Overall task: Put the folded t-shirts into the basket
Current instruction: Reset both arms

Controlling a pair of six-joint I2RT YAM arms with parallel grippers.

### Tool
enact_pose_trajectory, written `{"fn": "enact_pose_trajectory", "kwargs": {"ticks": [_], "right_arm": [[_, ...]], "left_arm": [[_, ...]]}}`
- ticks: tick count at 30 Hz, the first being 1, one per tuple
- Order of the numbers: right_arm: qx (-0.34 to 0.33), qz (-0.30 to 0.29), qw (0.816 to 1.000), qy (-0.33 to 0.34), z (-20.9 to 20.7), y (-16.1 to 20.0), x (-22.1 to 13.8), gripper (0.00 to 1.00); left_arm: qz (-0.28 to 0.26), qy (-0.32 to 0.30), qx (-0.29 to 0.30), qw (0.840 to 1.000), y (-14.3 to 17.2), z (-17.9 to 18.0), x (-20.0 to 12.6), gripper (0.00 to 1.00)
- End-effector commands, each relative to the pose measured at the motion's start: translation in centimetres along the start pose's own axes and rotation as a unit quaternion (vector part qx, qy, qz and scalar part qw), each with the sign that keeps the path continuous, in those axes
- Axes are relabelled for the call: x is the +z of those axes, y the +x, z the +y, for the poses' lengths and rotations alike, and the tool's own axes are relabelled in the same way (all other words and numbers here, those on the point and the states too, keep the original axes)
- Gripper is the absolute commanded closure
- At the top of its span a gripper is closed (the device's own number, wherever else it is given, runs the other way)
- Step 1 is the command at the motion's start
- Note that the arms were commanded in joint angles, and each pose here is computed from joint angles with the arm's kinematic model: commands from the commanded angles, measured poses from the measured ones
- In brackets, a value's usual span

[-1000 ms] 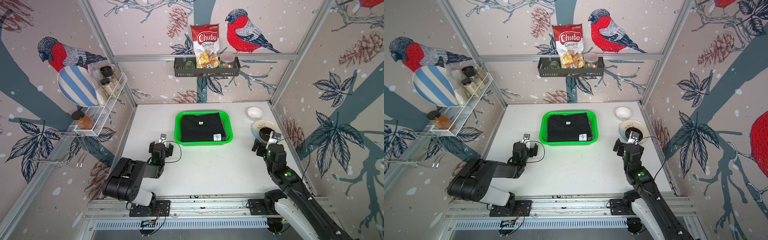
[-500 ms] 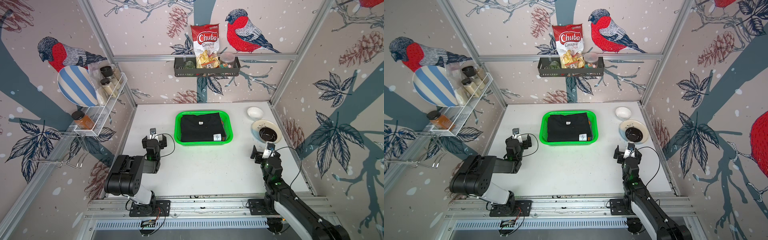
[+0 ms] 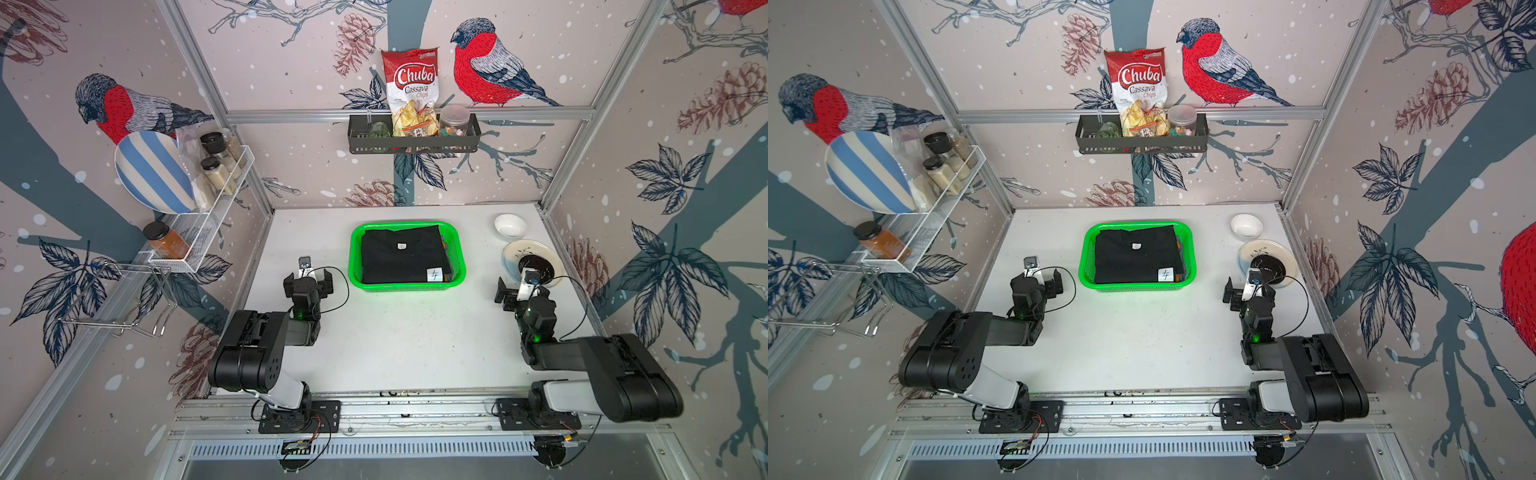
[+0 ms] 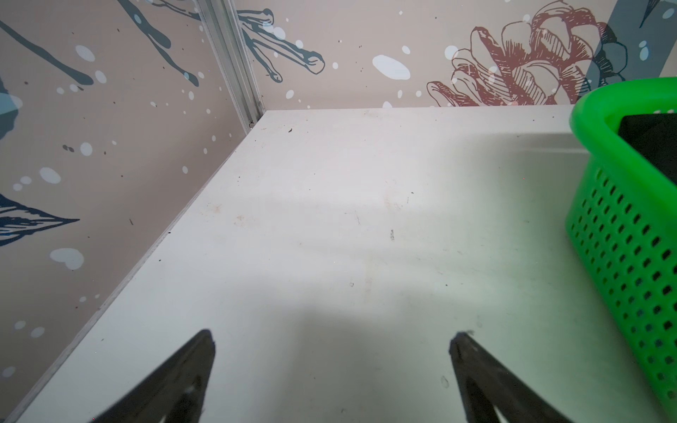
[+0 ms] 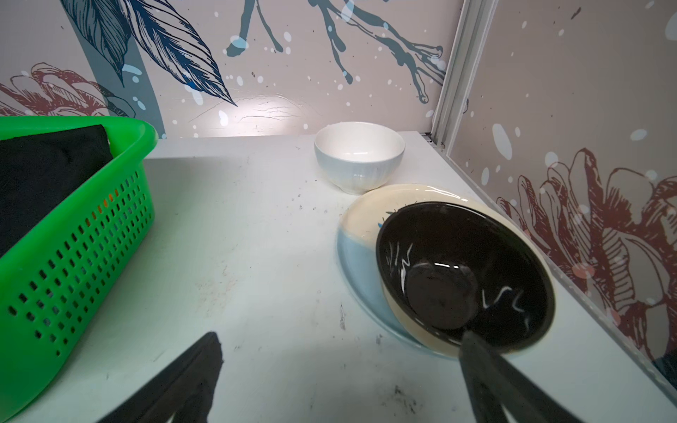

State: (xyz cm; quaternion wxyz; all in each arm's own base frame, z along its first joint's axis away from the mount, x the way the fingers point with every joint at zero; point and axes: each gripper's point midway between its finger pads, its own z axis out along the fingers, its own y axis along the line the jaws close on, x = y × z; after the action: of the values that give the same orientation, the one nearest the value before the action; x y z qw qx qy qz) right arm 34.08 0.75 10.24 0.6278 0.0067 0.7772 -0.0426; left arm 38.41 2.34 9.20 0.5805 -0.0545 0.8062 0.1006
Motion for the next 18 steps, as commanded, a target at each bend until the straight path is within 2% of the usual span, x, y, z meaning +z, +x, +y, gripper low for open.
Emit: {"fn": "enact_pose_trajectory", "kwargs": {"ticks": [1,4,7,12,18], "right_arm": [[0.029,-0.031,0.999,0.003,-0.5,-1.3,1.0,0.00],[0.037,-0.036,0.998,0.021,-1.1,-1.9,2.0,0.00],[0.031,0.027,0.999,0.033,-1.2,-0.8,3.3,0.00],[0.049,0.068,0.995,0.047,-2.2,-0.4,5.0,0.00],[0.045,0.064,0.996,0.049,-2.1,-0.4,5.0,0.00]], "left_arm": [[-0.006,-0.001,-0.002,1.000,-0.6,0.1,0.2,0.02],[0.005,-0.012,0.000,1.000,-0.6,0.2,0.5,0.02],[0.012,-0.016,0.000,1.000,-0.6,0.3,0.7,0.01],[0.013,-0.016,0.002,1.000,-0.5,0.3,0.8,0.01],[0.012,-0.015,0.001,1.000,-0.6,0.2,0.8,0.01]]}}
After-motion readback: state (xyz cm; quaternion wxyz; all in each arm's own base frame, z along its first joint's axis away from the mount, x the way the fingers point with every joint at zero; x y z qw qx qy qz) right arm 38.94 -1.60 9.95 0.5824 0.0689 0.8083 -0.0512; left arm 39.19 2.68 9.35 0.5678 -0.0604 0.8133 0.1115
